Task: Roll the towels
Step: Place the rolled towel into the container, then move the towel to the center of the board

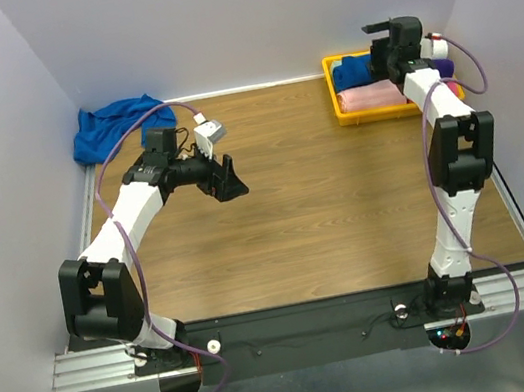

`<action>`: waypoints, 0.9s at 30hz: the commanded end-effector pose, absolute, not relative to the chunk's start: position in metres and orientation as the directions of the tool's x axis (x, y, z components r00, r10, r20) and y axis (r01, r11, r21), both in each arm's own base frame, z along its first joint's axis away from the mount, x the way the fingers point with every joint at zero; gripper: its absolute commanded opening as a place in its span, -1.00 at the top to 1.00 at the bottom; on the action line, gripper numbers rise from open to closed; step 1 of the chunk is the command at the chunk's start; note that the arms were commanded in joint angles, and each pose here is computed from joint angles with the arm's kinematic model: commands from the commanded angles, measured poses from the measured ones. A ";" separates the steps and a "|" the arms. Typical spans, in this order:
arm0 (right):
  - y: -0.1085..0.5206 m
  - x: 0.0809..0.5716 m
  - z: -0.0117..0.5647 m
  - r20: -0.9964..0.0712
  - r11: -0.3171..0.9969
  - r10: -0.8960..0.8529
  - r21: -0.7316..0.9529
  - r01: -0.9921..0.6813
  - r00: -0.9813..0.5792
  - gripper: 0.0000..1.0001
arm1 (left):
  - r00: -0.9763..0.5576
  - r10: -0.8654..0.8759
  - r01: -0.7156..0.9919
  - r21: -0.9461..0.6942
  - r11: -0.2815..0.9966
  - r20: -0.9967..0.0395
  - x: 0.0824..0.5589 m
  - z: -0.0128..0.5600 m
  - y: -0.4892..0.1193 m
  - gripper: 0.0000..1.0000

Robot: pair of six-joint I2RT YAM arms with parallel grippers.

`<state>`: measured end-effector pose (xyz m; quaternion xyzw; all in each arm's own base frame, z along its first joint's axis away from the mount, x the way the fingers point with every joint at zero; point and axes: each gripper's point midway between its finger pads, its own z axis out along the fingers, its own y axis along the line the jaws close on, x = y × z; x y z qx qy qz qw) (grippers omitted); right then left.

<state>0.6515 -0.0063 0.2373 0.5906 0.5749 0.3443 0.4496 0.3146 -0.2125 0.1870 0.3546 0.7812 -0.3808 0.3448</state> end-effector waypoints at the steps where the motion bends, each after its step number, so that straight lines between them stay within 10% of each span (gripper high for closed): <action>1: -0.008 0.640 0.272 -0.148 0.109 0.983 0.945 0.308 0.105 -1.00 | -0.447 0.261 0.840 -0.302 0.451 -0.855 0.315 0.216 -0.212 -0.97; 12: 0.041 0.607 0.374 -0.424 0.433 0.887 0.901 0.008 -0.184 -1.00 | -0.419 0.118 0.650 -0.206 0.732 -0.900 0.374 0.257 -0.163 -0.97; 19: 0.093 0.534 0.383 -0.855 0.729 0.379 0.512 -0.454 -0.354 -1.00 | -0.474 0.192 0.327 0.031 0.945 -0.859 0.476 0.238 -0.090 -0.97; 27: 0.069 0.480 0.325 -0.913 0.864 -0.034 0.178 -0.471 -0.406 -1.00 | -0.535 0.201 0.245 0.077 0.967 -0.821 0.562 0.182 -0.041 -0.90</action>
